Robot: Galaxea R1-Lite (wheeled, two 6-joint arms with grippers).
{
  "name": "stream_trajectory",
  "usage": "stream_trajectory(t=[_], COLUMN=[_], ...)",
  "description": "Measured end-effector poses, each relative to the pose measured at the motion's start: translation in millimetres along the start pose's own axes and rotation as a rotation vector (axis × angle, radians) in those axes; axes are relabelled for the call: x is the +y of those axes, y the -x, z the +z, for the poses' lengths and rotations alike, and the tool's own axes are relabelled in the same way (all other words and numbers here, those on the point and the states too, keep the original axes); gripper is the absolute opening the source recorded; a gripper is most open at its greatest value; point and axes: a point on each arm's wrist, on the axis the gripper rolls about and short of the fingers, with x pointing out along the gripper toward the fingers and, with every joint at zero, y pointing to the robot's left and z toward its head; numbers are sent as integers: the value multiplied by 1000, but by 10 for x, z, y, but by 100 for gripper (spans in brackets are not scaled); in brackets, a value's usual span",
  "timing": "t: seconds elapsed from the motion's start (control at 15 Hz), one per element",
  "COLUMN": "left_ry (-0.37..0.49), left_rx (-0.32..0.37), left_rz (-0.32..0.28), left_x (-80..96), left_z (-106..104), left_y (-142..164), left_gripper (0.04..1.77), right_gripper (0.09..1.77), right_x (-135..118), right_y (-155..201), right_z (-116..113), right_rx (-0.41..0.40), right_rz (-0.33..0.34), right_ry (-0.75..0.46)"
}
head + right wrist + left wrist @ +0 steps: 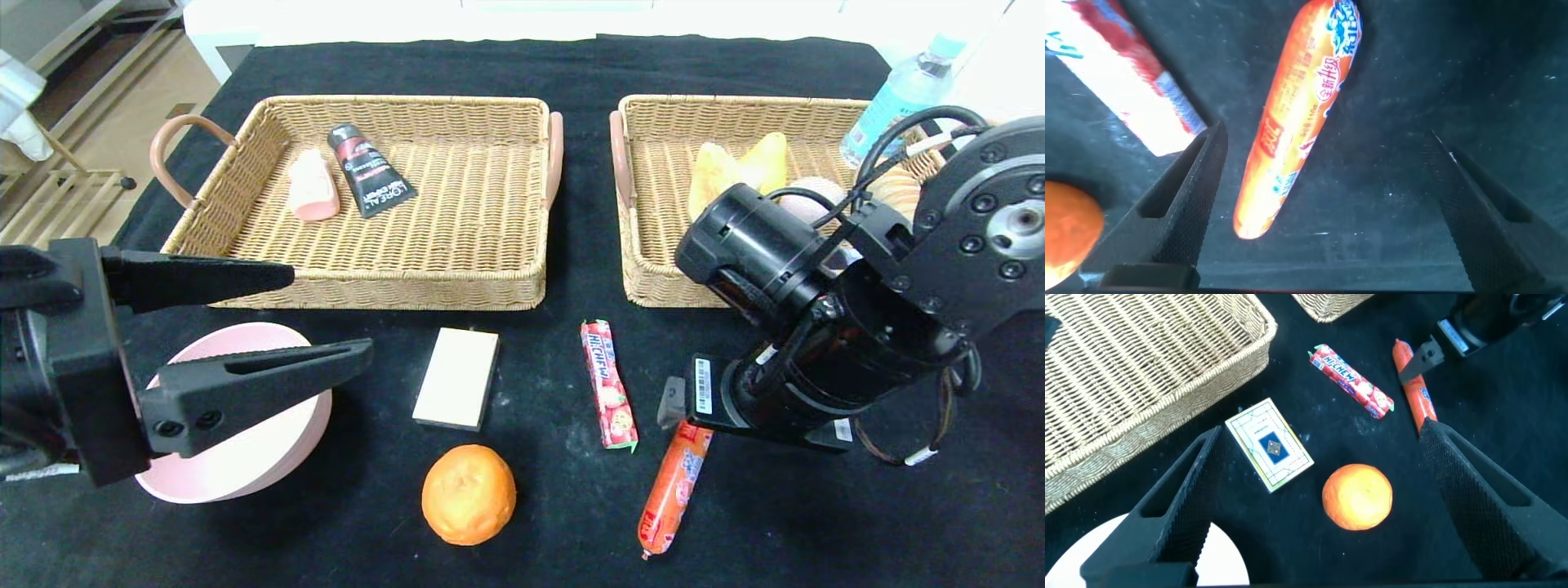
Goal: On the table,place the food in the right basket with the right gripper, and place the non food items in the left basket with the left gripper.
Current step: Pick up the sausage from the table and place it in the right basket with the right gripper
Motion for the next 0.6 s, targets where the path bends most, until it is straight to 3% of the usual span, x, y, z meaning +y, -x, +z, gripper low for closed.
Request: stream_trajectory(t=[0.6], left_ry=[-1], left_rx=[0], left_rz=[-2], left_x=[-3], left_z=[-1], left_y=[1], left_gripper=[172], right_gripper=[171], right_x=[44], right_y=[-145], right_z=[-27], right_rx=[50], right_rz=[-13], right_ry=[13])
